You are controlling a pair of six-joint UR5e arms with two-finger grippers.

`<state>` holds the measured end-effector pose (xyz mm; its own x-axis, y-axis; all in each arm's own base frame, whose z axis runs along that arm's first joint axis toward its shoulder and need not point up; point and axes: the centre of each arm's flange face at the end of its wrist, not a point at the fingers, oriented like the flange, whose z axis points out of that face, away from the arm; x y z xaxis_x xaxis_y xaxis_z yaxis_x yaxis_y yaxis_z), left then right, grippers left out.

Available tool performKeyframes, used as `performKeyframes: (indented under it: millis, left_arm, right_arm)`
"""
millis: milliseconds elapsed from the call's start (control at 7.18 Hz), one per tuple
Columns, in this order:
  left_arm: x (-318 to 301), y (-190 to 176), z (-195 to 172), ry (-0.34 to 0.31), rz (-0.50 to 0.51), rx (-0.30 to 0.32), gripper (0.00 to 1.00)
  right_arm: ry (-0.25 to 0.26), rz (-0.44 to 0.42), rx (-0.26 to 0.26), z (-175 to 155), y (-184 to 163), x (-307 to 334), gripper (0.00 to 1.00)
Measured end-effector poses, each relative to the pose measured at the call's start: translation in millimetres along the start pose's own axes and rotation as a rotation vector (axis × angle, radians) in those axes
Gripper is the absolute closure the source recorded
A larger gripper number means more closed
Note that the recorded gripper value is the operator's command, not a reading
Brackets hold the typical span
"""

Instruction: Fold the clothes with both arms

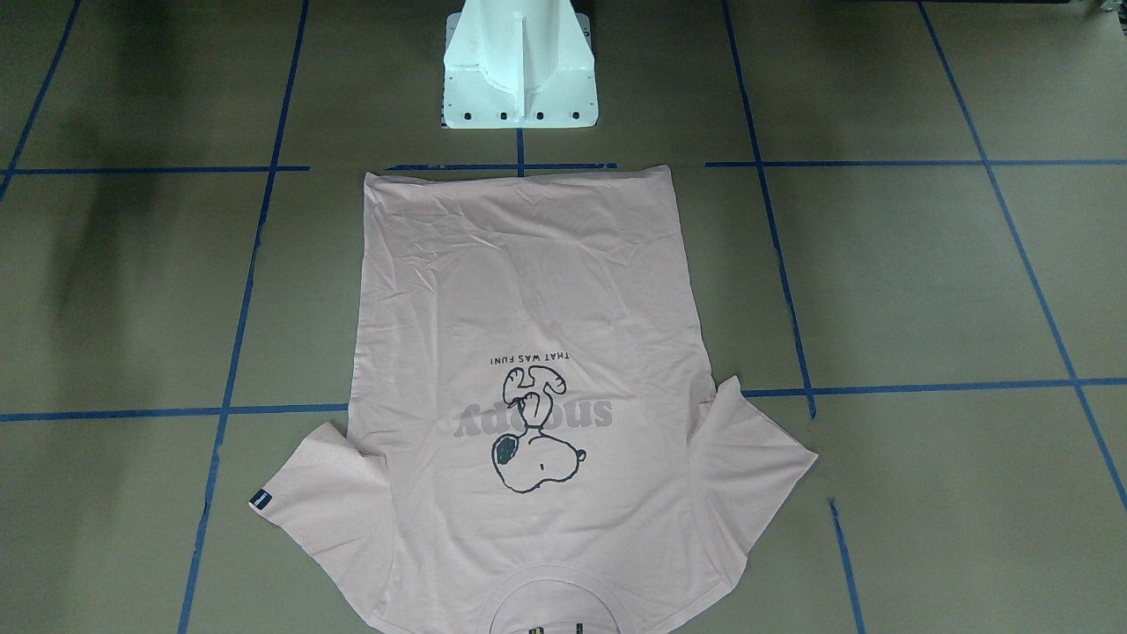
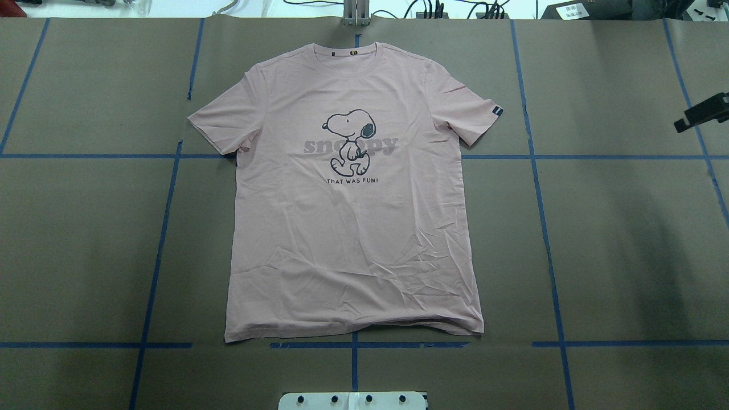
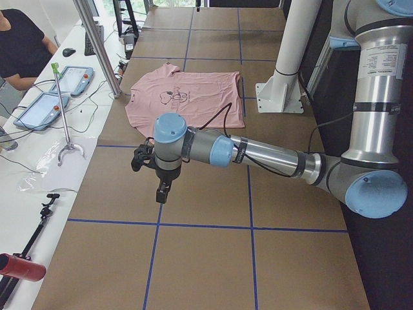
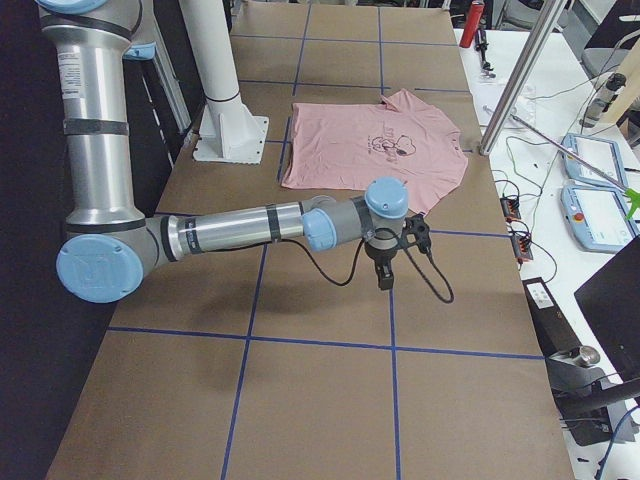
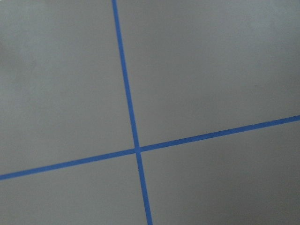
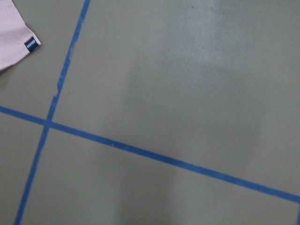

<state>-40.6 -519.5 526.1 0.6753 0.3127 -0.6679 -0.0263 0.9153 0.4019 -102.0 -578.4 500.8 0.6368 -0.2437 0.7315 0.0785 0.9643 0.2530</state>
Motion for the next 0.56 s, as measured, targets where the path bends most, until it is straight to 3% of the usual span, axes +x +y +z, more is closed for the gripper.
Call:
performKeyframes:
  millis: [279, 557]
  left_arm:
    - [11, -21, 10, 0.028, 0.066, 0.034, 0.0]
    - [22, -42, 23, 0.04, 0.088, 0.029, 0.0]
  right_arm:
    - [-0.021, 0.069, 0.031, 28, -85, -80, 0.02]
    - [-0.022, 0.094, 0.083, 73, -124, -126, 0.01]
